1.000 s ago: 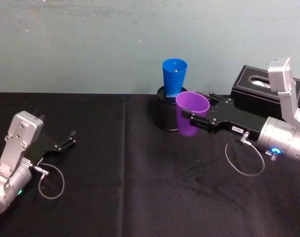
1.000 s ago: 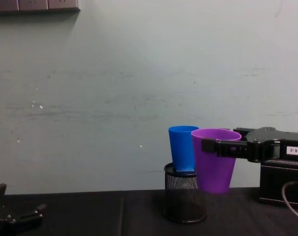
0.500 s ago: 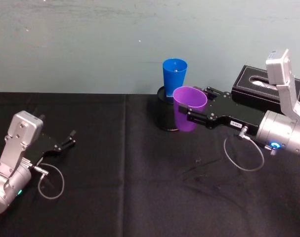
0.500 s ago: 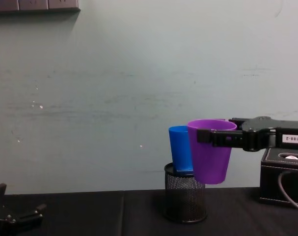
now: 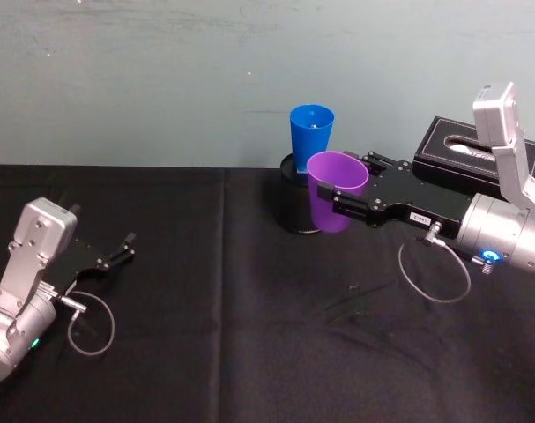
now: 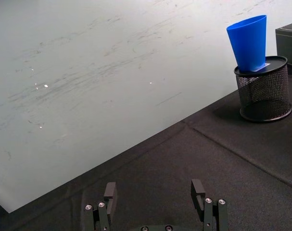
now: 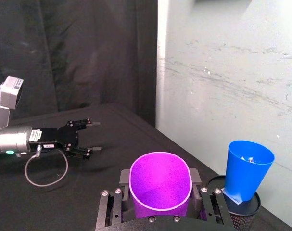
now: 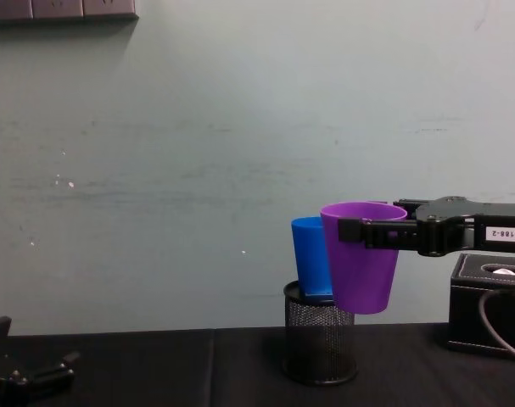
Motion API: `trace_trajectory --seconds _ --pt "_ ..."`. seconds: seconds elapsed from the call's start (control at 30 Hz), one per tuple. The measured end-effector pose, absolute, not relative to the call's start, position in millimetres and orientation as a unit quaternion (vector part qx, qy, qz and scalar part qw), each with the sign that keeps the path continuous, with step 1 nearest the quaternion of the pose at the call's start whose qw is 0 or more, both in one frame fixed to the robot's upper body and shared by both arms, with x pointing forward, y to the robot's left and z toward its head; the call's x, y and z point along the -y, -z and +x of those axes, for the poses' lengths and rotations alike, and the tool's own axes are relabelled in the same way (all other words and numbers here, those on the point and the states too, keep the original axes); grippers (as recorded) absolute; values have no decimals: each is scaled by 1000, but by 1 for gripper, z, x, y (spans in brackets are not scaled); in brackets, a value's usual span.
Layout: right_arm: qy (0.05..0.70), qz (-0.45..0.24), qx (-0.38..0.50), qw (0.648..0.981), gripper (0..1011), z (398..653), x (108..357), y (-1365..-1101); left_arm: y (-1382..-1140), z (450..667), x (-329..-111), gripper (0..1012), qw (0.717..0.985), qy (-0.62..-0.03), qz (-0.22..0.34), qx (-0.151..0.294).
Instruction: Pick up one cup with a gripper and tap it against the other cup.
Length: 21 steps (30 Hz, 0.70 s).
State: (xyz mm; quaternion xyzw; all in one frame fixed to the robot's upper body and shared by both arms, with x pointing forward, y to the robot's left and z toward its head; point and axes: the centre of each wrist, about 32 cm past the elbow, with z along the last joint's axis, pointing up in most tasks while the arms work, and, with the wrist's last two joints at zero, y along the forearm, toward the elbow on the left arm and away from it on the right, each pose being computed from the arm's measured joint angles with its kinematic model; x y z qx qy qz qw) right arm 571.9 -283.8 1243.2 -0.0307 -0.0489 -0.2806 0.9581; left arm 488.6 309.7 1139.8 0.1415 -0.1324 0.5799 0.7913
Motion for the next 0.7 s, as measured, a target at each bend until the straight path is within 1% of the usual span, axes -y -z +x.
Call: trace_trajectory --seconds 0.7 --pt "281 -30 49 958 724 572 284 -1242 -1140 489 -310 1011 791 -580 141 132"
